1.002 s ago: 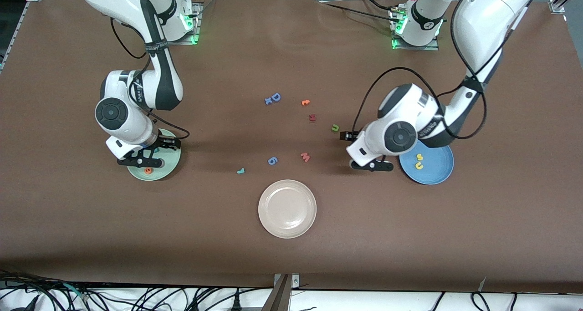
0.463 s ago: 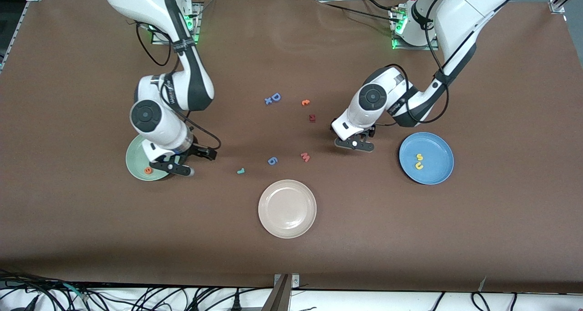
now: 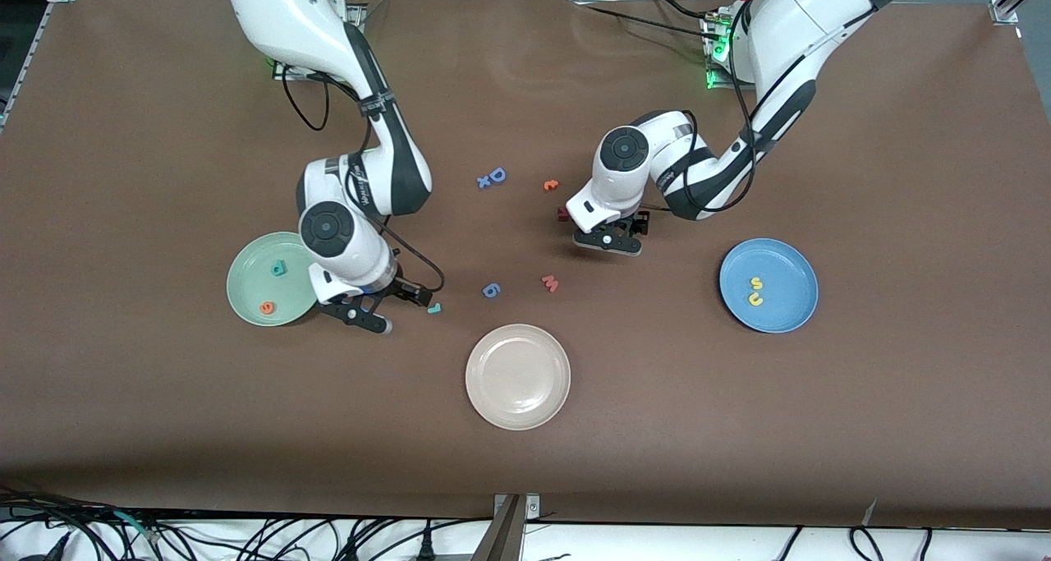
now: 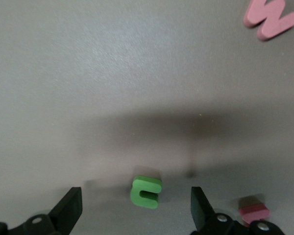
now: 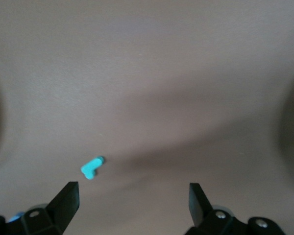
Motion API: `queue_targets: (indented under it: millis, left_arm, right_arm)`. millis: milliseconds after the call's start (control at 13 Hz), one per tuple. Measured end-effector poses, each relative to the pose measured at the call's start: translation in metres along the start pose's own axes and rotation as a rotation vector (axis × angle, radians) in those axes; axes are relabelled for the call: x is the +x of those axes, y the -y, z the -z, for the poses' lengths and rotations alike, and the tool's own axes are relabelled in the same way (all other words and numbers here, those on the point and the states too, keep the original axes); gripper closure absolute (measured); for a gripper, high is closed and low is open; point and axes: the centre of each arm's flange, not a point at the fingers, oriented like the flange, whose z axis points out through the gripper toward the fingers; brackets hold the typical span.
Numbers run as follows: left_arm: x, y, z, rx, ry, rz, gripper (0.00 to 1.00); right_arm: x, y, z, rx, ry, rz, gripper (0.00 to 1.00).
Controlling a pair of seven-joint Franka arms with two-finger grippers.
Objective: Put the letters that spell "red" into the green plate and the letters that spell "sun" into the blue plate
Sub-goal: 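Grasp the green c with the left gripper while the right gripper grasps cyan letter, then carry the green c to the blue plate while the right gripper carries cyan letter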
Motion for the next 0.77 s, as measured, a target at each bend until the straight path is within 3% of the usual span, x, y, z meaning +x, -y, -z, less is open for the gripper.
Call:
queue_targets:
  millis: [308,694,771]
  left_arm:
    - [0.0,-0.001,-0.011,-0.014,-0.006,-0.017,0.11]
    - [0.006,-0.001,-0.002,-0.023,-0.025,-0.011,0.67]
    - [0.006,0.0,-0.001,-0.022,-0.027,-0.01,0.72]
  right_arm:
    - [0.002,0.017,-0.023,0.008,0.007,-0.028,0.0]
    - [-0.006,0.025,-0.05,-0.004,0.013,-0.045,0.01]
    - [-0.007,0.025,-0.052,-0.007,0.014,-0.046,0.02]
